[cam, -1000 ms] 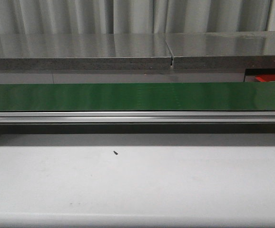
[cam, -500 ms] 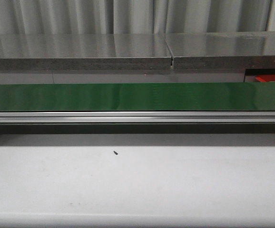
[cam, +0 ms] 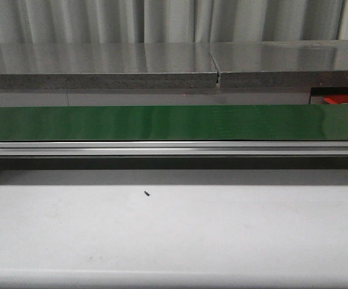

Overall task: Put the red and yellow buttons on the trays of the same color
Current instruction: 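Grasp the red button with the left gripper and set it on the belt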

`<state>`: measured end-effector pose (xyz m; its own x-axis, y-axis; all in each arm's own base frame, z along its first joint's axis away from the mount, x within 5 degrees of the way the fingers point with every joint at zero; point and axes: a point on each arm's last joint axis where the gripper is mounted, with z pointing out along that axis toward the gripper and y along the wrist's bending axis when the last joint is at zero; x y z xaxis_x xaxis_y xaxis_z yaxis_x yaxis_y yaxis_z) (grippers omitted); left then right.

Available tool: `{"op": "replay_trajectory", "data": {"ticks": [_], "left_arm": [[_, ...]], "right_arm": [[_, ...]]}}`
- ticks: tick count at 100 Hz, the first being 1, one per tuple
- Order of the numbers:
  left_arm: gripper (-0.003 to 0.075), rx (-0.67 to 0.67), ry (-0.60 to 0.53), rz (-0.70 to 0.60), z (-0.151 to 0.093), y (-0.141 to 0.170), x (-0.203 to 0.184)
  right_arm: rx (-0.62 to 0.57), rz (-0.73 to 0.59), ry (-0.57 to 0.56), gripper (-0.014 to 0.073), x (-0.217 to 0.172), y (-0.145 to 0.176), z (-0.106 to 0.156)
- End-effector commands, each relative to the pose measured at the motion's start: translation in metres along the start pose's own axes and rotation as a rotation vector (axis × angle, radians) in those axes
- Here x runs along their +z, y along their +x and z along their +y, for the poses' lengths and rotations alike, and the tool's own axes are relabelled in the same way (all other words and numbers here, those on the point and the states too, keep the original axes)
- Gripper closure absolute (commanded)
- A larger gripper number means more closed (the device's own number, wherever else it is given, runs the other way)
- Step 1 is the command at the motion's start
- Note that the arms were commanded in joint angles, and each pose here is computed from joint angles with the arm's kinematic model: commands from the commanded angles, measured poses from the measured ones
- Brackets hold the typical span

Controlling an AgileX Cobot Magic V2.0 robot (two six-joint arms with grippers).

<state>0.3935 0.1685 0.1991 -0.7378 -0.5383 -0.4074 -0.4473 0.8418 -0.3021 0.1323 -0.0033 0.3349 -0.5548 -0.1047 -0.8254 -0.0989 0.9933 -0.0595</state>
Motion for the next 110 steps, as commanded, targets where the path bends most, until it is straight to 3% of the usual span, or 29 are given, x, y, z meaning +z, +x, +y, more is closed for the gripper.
{"op": "replay_trajectory", "data": {"ticks": [1, 20, 37, 83, 110], "left_arm": [[0.0739, 0.026, 0.042, -0.180, -0.020, -0.021, -0.062], [0.0739, 0.130, 0.085, -0.284, -0.051, -0.017, -0.116], [0.0739, 0.243, 0.134, -0.289, -0.085, -0.006, -0.130], [0.0739, 0.372, 0.196, -0.211, -0.135, 0.020, -0.092], [0.0738, 0.387, 0.184, -0.134, -0.139, 0.026, -0.058]], "right_arm": [[-0.005, -0.084, 0.019, 0.0712, -0.006, -0.012, -0.002], [-0.005, -0.084, 0.019, 0.0712, -0.006, -0.012, -0.002], [-0.005, -0.084, 0.019, 0.0712, -0.006, -0.012, -0.002], [-0.005, -0.084, 0.019, 0.0712, -0.006, -0.012, -0.002], [-0.005, -0.083, 0.019, 0.0712, -0.006, -0.012, -0.002]]}}
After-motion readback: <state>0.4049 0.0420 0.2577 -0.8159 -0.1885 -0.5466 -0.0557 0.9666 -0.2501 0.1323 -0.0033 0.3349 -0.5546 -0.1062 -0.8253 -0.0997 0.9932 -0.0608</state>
